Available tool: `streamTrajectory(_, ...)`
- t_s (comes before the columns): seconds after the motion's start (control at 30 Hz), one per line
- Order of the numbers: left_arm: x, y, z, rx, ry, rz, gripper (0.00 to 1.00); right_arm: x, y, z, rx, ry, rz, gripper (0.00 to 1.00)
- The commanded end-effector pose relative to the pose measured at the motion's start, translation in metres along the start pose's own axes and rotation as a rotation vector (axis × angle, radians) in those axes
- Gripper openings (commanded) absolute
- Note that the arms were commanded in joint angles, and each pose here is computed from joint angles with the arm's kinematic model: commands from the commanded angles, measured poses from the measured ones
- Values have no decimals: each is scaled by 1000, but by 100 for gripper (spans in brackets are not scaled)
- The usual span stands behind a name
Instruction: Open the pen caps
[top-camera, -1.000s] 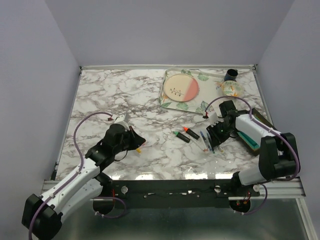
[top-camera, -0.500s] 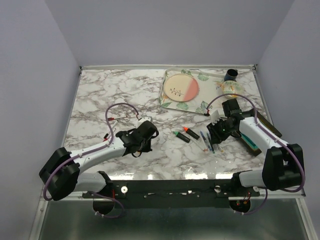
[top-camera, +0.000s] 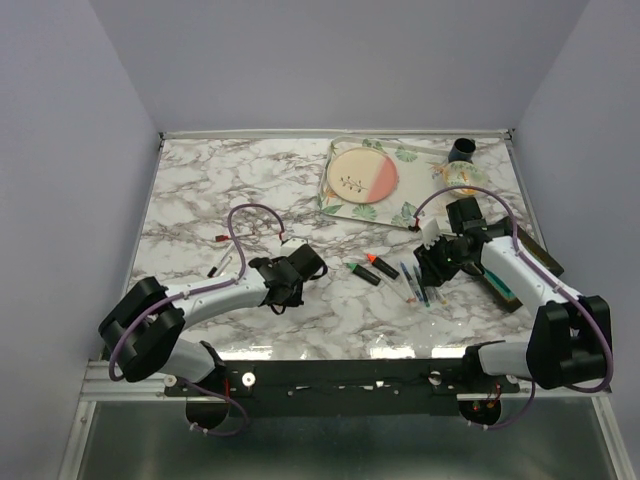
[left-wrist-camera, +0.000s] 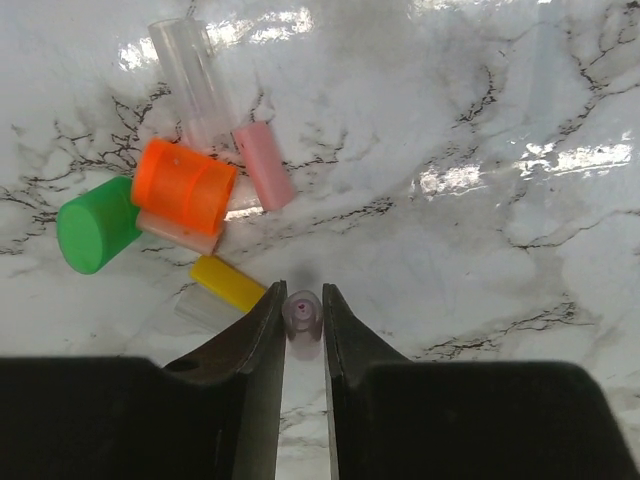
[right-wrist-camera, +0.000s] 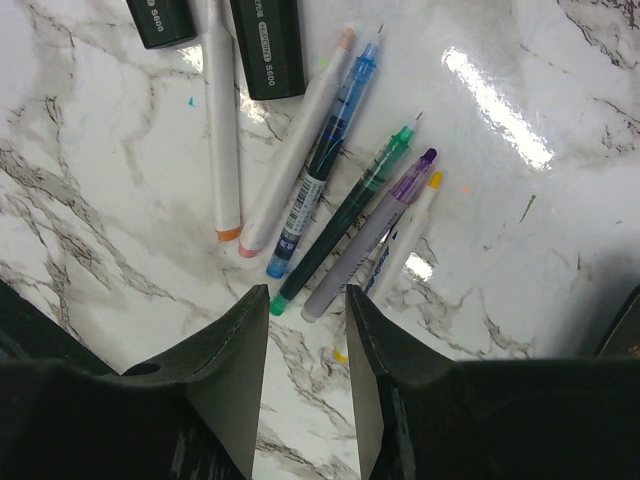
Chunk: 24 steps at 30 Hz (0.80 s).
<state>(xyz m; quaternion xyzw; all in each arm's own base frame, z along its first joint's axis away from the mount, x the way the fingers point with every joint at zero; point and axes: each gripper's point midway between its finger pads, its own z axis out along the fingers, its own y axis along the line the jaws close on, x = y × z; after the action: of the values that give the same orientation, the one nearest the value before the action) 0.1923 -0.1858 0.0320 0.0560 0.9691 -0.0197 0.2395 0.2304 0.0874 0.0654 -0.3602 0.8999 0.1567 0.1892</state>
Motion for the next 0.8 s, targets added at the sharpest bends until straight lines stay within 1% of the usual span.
streamTrajectory(0.0, -9, 5, 0, -49, -31, 7, 28, -8, 2, -9, -9, -33, -16, 44)
streamTrajectory(0.13, -13, 5, -3, -56, -39, 7, 36, -10, 3, -10, -7, -41, -19, 44)
streamTrajectory(0.27, -20, 6, -10, -57, -62, 2, 37, -11, 3, -11, -8, -46, -24, 44)
streamTrajectory(0.3, -26, 7, -15, -52, -87, -5, 38, -11, 3, -11, -8, -46, -26, 44)
streamTrajectory(0.4, -41, 11, -31, -42, -156, -26, 49, -12, 5, -13, -11, -54, -31, 44)
streamTrajectory(0.43, -47, 15, -34, -52, -187, -37, 56, -14, 5, -14, -8, -62, -34, 44)
streamTrajectory(0.47, -54, 23, -36, -58, -205, -67, 59, -15, 6, -15, -11, -69, -37, 44)
streamTrajectory(0.5, -62, 27, -42, -42, -241, -98, 62, -16, 6, -17, -9, -78, -42, 45)
streamTrajectory(0.53, -68, 30, -40, -20, -256, -131, 65, -17, 7, -18, -9, -83, -45, 44)
streamTrajectory(0.57, -78, 47, -37, -28, -271, -182, 66, -18, 8, -19, -13, -88, -47, 45)
streamTrajectory(0.63, -98, 64, -36, 20, -341, -272, 70, -19, 10, -21, -15, -100, -55, 44)
streamTrajectory(0.67, -103, 62, -35, 88, -336, -272, 72, -21, 11, -22, -19, -108, -60, 44)
streamTrajectory(0.7, -117, 88, -33, 70, -366, -353, 73, -21, 12, -23, -24, -110, -61, 44)
streamTrajectory(0.73, -133, 91, -34, 109, -412, -378, 73, -22, 12, -23, -24, -116, -65, 45)
streamTrajectory(0.77, -140, 95, -34, 144, -415, -407, 74, -22, 13, -24, -30, -119, -66, 44)
